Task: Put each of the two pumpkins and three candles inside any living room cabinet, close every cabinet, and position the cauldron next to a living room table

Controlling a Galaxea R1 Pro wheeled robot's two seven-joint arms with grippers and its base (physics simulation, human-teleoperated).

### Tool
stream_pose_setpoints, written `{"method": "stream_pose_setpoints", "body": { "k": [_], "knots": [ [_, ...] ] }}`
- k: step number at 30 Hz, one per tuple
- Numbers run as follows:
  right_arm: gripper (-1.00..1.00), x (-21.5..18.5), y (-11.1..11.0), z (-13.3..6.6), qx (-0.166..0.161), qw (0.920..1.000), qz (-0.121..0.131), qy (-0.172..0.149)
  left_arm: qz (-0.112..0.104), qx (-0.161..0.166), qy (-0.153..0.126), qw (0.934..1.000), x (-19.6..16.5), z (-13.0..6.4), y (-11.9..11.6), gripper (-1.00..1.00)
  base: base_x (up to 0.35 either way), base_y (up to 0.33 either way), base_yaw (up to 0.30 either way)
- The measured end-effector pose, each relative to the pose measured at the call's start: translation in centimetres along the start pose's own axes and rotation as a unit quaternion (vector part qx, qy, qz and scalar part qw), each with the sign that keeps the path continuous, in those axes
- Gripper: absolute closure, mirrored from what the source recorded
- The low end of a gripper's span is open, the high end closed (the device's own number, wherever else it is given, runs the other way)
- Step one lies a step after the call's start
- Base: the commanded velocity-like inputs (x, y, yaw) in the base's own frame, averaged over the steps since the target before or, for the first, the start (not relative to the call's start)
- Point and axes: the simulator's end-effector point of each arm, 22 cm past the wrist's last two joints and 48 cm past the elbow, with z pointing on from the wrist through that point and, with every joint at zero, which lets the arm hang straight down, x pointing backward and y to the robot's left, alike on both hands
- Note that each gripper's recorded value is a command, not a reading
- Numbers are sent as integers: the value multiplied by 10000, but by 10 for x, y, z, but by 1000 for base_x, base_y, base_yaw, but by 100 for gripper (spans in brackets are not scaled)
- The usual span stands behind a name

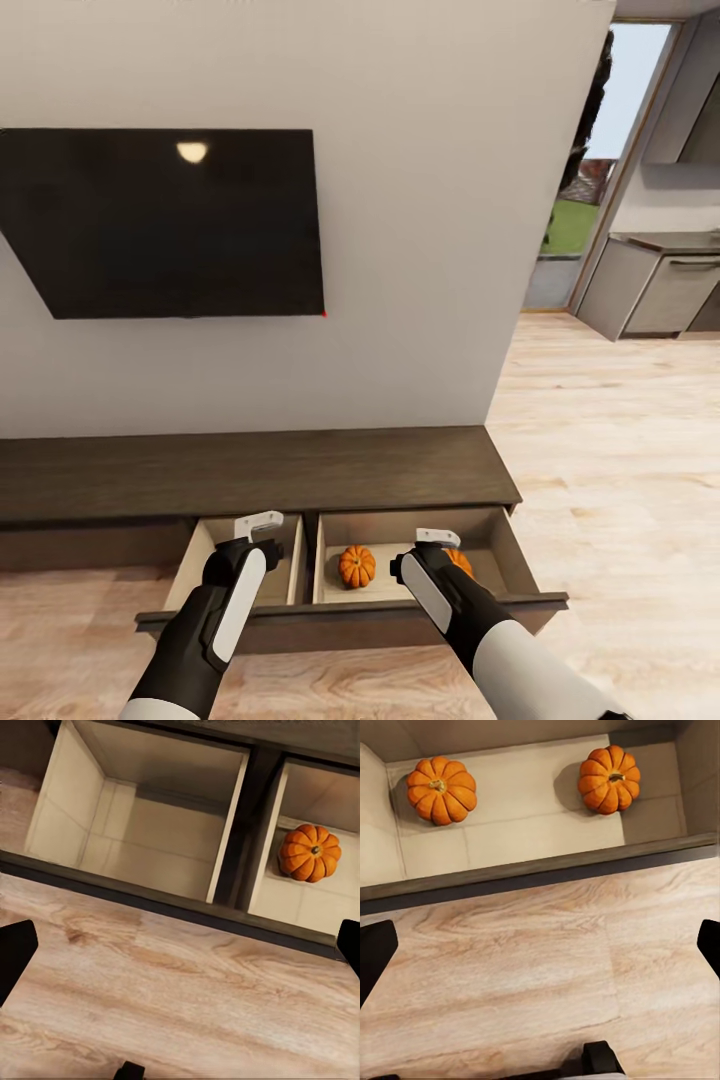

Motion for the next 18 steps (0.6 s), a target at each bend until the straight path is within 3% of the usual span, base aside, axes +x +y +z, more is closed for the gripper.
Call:
{"method": "stream_pose_setpoints", "body": {
  "k": [10, 18],
  "knots": [
    [-100, -1, 0, -5, 0, 10000, -1, 3, -2, -1, -1, 10000, -2, -4, 1, -100, -239, 0, 0],
    [-100, -1, 0, -5, 0, 10000, -3, 3, 4, -4, -14, 10000, -3, -5, 1, -100, -63, 0, 0]
  ]
}}
